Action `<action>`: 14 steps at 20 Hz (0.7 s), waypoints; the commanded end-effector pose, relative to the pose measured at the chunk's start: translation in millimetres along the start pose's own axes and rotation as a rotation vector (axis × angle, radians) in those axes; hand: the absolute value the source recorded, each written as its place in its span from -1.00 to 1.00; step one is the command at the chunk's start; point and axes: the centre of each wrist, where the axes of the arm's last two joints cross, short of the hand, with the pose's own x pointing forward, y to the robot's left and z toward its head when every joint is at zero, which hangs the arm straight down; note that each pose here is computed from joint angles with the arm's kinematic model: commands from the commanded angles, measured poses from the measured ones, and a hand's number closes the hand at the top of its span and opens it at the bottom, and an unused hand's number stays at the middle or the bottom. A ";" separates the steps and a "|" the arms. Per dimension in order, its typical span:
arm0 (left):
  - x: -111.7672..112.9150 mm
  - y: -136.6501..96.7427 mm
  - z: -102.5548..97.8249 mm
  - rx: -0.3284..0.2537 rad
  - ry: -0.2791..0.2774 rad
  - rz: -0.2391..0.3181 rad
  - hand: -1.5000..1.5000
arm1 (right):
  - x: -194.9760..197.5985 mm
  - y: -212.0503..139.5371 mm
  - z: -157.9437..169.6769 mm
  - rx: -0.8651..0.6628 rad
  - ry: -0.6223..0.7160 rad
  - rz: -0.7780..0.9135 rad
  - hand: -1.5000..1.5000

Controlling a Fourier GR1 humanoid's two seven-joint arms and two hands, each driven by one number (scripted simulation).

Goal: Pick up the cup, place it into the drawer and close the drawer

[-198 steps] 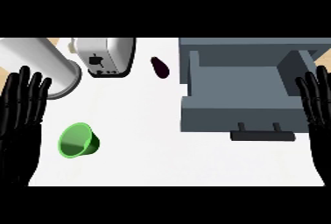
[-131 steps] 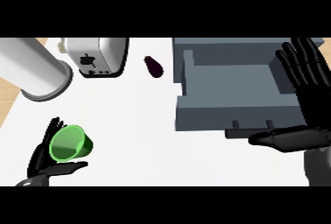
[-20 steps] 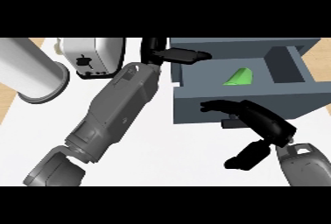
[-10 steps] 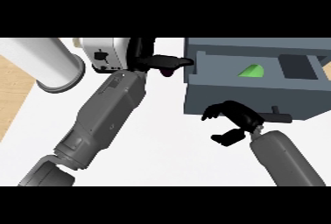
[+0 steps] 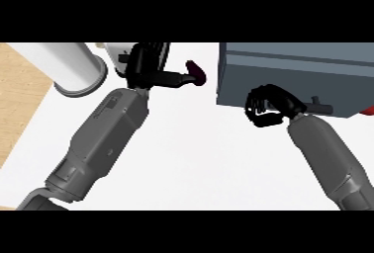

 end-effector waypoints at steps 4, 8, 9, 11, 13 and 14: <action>3.8 25.0 10.2 -0.035 0.015 0.017 -1.00 | 8.3 -69.4 -10.8 -0.214 0.013 -0.023 1.00; 11.8 32.0 7.5 -0.033 0.027 0.001 -1.00 | 7.8 -97.8 -1.6 -0.260 0.032 -0.069 1.00; 9.8 42.9 12.2 -0.040 0.025 0.002 -1.00 | 7.7 -95.3 -2.4 -0.273 0.029 -0.084 1.00; 9.0 36.4 13.6 -0.062 0.011 0.013 -1.00 | 14.5 -100.4 -5.3 -0.266 0.022 -0.086 1.00; 12.7 37.8 12.0 -0.064 0.019 0.028 -1.00 | 10.5 -110.5 2.8 -0.275 0.024 -0.105 1.00; 13.4 37.9 11.0 -0.074 0.010 0.011 -1.00 | 15.9 -113.5 0.6 -0.279 0.004 -0.106 1.00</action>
